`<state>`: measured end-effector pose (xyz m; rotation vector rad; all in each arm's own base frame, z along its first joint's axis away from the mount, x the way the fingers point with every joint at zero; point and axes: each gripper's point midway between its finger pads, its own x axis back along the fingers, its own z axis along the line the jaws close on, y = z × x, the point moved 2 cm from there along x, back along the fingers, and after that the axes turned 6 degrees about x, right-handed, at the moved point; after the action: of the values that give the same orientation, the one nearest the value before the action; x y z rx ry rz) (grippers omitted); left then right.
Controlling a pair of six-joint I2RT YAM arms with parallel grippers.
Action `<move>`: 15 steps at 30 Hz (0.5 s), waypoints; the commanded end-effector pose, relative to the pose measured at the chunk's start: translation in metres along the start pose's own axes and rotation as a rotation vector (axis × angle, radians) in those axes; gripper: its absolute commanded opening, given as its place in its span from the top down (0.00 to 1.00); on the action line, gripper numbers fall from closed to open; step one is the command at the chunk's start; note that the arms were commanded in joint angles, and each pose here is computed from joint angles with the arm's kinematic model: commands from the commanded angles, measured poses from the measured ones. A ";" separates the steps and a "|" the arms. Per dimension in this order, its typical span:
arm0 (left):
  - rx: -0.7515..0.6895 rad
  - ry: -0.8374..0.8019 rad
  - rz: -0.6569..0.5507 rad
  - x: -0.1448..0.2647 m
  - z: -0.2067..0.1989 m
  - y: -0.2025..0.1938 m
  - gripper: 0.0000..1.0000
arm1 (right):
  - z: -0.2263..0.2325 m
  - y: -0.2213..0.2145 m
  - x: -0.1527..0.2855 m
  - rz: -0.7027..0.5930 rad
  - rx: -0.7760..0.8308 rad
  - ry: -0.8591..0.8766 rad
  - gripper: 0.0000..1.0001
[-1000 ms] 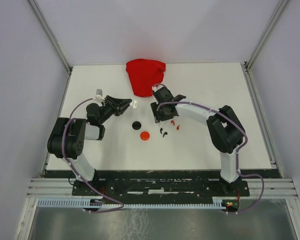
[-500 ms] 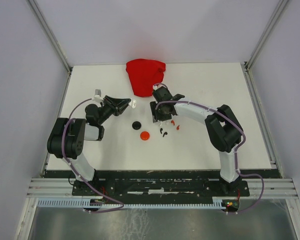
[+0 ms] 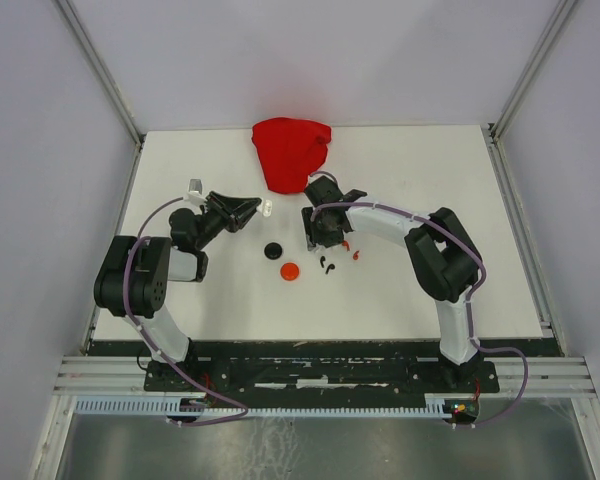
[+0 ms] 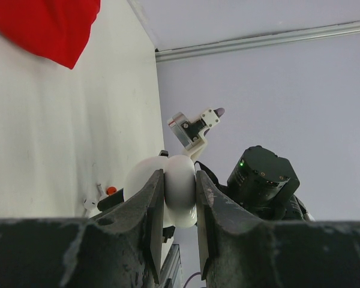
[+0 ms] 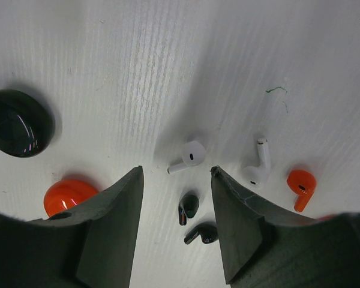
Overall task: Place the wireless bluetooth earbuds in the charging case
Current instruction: Pick up the earbud from the center of the board.
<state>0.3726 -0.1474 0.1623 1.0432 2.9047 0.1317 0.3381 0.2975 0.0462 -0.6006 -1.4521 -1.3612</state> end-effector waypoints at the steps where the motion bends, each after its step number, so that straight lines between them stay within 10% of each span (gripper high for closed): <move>1: -0.032 -0.078 0.001 0.004 -0.021 0.000 0.97 | 0.003 0.012 0.004 -0.031 -0.020 0.007 0.42; 15: -0.027 -0.084 -0.004 0.006 -0.021 0.002 0.97 | 0.009 0.008 -0.003 -0.008 -0.033 0.042 0.42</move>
<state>0.3722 -0.1451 0.1650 1.0283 2.8902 0.1382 0.3350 0.3004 0.0442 -0.6062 -1.4201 -1.3644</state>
